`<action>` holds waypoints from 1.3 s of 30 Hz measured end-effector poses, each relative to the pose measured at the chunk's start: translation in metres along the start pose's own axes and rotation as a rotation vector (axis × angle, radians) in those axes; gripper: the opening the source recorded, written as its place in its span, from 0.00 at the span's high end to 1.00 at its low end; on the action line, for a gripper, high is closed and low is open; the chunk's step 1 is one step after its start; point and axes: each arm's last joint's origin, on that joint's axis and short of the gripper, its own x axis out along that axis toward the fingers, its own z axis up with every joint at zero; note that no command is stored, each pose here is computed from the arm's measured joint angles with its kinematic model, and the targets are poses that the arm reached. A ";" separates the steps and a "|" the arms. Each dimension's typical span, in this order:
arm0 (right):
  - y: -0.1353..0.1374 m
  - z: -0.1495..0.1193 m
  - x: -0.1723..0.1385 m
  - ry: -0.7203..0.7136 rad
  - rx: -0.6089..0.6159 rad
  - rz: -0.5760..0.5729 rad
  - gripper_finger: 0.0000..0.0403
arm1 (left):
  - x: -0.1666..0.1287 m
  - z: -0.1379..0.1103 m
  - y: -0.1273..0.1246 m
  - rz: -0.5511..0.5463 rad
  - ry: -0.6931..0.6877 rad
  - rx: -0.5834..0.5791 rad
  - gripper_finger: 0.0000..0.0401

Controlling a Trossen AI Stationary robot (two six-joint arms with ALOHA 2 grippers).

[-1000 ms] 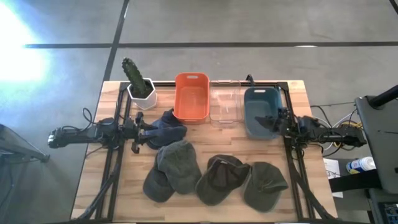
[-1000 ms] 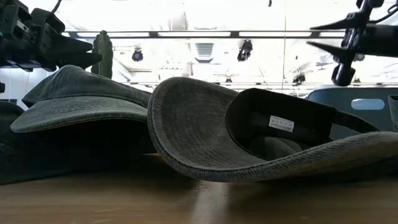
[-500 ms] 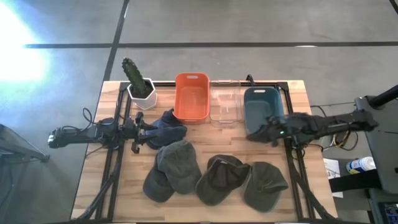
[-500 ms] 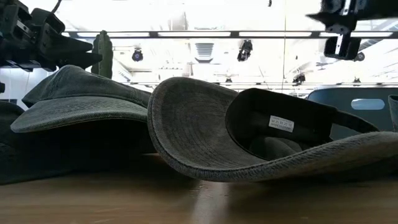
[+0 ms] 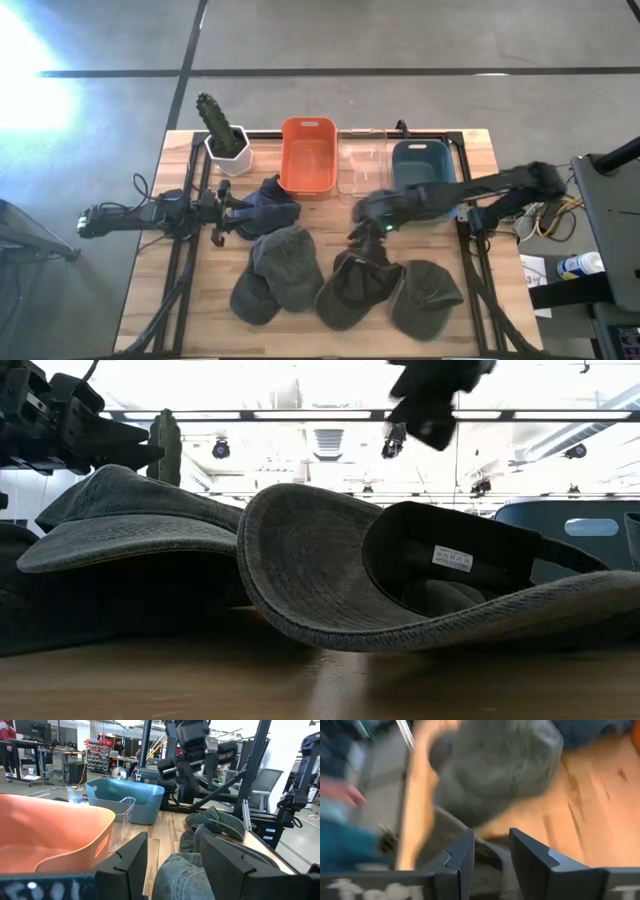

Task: Pick & Place hat
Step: Put the black cap into the blue bin

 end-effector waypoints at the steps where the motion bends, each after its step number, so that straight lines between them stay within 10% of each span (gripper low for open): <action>1: 0.001 0.006 0.007 0.058 -0.037 -0.018 0.69 | 0.000 0.000 0.000 0.000 0.000 0.000 0.57; 12: 0.030 0.029 0.075 0.403 -0.487 -0.008 0.48 | 0.000 0.000 0.000 0.000 0.000 0.000 0.57; 22: 0.031 0.028 0.117 0.472 -0.533 0.096 0.43 | 0.000 0.000 0.000 0.000 -0.001 0.000 0.57; 39: 0.026 0.014 0.133 0.500 -0.500 0.113 0.78 | 0.000 0.000 0.000 0.000 -0.001 0.000 0.57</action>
